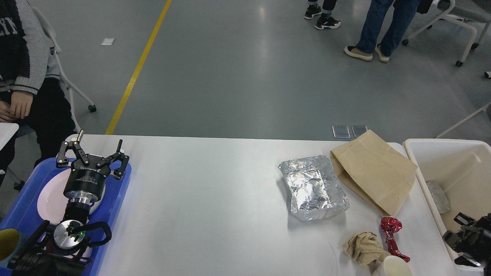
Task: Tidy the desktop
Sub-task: 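Hold the right gripper low inside the bin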
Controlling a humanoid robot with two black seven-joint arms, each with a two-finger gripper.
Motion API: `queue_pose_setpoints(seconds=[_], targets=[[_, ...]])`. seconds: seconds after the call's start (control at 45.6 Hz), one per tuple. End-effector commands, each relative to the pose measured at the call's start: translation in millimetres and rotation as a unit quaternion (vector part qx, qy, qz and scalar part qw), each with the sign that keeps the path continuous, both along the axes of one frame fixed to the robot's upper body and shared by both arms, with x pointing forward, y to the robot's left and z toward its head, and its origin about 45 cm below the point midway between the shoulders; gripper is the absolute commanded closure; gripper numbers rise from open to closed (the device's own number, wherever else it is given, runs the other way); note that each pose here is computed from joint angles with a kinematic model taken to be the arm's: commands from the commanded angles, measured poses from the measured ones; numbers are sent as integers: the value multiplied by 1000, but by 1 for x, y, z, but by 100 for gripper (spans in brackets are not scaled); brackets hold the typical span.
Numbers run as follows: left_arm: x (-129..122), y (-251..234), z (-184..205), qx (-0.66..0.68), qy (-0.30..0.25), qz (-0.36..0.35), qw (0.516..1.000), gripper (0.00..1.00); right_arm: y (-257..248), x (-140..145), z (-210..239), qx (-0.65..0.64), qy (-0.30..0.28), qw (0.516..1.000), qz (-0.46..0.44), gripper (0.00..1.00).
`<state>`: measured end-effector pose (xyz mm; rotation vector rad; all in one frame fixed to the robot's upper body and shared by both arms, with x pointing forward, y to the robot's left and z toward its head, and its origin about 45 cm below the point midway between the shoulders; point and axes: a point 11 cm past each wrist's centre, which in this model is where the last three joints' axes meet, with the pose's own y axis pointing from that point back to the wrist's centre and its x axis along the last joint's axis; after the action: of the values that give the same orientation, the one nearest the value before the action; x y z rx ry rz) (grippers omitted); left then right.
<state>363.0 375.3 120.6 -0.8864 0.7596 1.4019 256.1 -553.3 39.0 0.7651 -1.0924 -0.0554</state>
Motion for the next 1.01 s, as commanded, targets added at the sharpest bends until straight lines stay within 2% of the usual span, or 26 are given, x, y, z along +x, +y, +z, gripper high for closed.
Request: queue_pose_setpoints(seconds=[0.0, 0.395, 0.68, 0.877, 0.986], targets=[[0, 0, 0, 0, 0, 0, 1000, 4, 3, 3, 1, -5, -10, 1000, 2, 1], [0, 0, 0, 0, 0, 0, 1000, 4, 1, 7, 5, -5, -12, 1000, 1, 0], [0, 0, 0, 0, 0, 0, 1000, 4, 11, 34, 27, 43, -1, 999, -4, 0], [0, 0, 0, 0, -1, 0, 1000, 4, 39, 58, 60, 102, 67, 992, 35, 0], [0, 0, 0, 0, -1, 0, 1000, 4, 63, 79, 95, 141, 108, 982, 64, 0]])
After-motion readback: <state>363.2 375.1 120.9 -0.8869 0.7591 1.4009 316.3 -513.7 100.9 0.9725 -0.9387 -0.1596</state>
